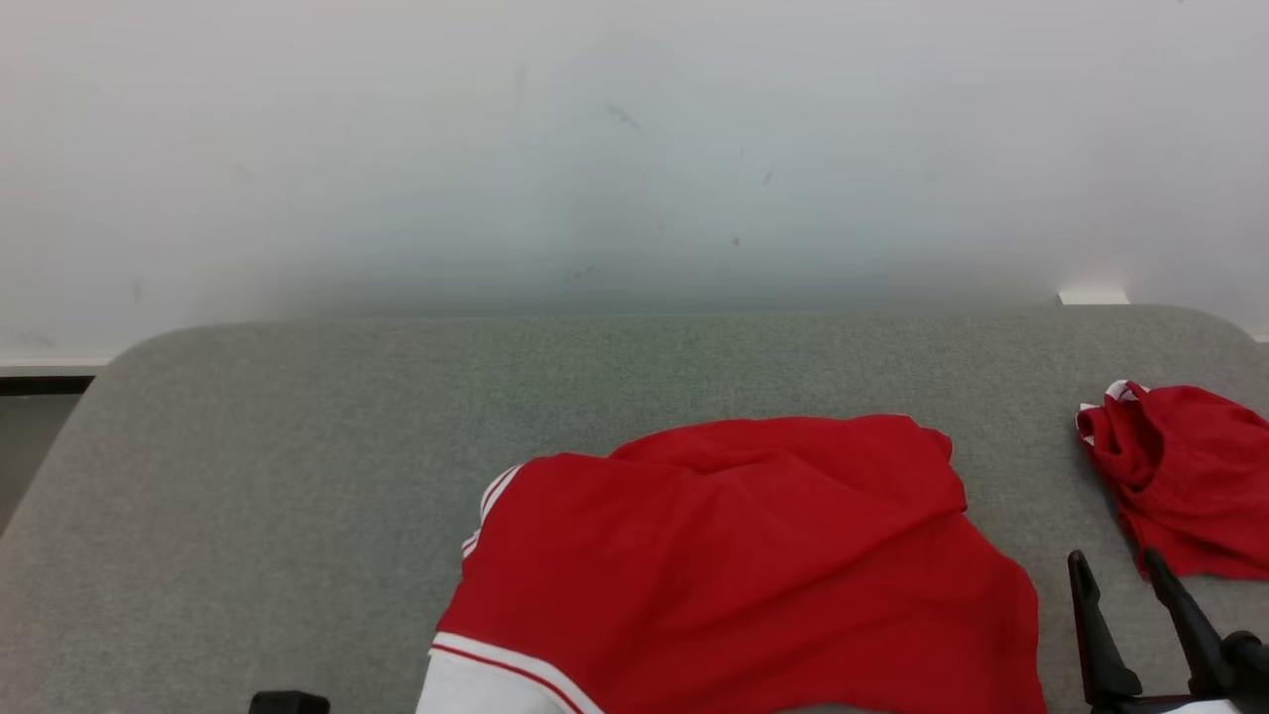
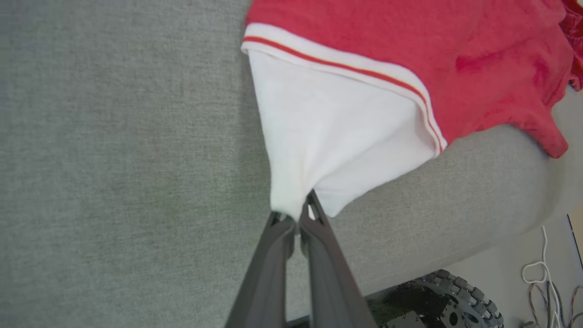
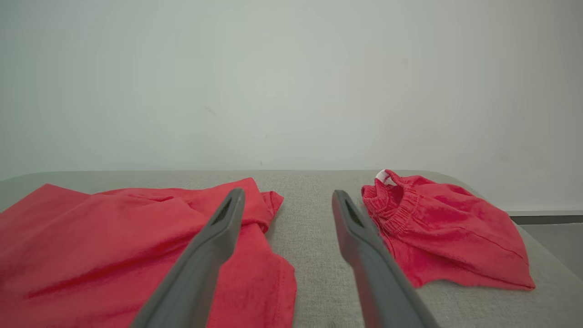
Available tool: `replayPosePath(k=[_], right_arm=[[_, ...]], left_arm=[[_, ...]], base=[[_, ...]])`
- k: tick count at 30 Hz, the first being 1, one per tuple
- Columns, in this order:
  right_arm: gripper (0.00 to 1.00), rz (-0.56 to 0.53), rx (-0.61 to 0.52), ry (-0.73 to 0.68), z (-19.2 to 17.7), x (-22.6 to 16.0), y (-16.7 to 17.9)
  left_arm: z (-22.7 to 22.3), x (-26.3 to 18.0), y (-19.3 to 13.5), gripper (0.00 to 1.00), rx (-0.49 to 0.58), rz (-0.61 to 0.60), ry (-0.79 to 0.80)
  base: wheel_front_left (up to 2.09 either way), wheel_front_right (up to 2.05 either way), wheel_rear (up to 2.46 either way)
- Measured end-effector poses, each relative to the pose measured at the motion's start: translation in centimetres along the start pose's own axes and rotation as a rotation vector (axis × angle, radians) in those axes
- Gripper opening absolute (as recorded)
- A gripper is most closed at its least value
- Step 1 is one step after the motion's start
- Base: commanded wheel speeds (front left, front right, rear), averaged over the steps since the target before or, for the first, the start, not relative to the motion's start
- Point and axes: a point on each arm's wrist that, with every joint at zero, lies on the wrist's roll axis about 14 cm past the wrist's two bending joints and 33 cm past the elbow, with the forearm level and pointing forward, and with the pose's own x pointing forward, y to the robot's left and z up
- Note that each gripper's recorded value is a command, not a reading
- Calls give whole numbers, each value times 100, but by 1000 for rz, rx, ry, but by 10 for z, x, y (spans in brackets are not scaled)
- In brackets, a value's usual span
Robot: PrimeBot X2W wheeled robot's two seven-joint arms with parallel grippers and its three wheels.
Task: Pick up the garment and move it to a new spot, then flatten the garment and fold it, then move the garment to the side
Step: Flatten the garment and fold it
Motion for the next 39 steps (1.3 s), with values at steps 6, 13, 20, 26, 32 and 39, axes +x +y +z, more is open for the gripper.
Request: replayPosePath(k=[6, 13, 20, 26, 32, 39], right_arm=[[100, 24, 12, 18, -7, -1, 11], [100, 45, 10, 17, -6, -2, 18], [100, 35, -21, -30, 10, -5, 9], [100, 45, -34, -84, 25, -7, 12], [100, 43, -31, -112, 31, -12, 17], [100, 40, -20, -121, 30, -21, 25]], left_arm=[[-13, 16, 16, 100, -49, 54, -11], [9, 25, 30, 100, 14, 103, -130], [55, 14, 31, 100, 122, 164, -328], [111, -6, 10, 100, 178, 178, -578], [155, -33, -16, 100, 232, 178, -804], [150, -42, -23, 100, 235, 193, -879]], base=[[0, 0, 0], [0, 0, 0], [0, 0, 0], [0, 0, 0], [0, 0, 0], [0, 0, 0]])
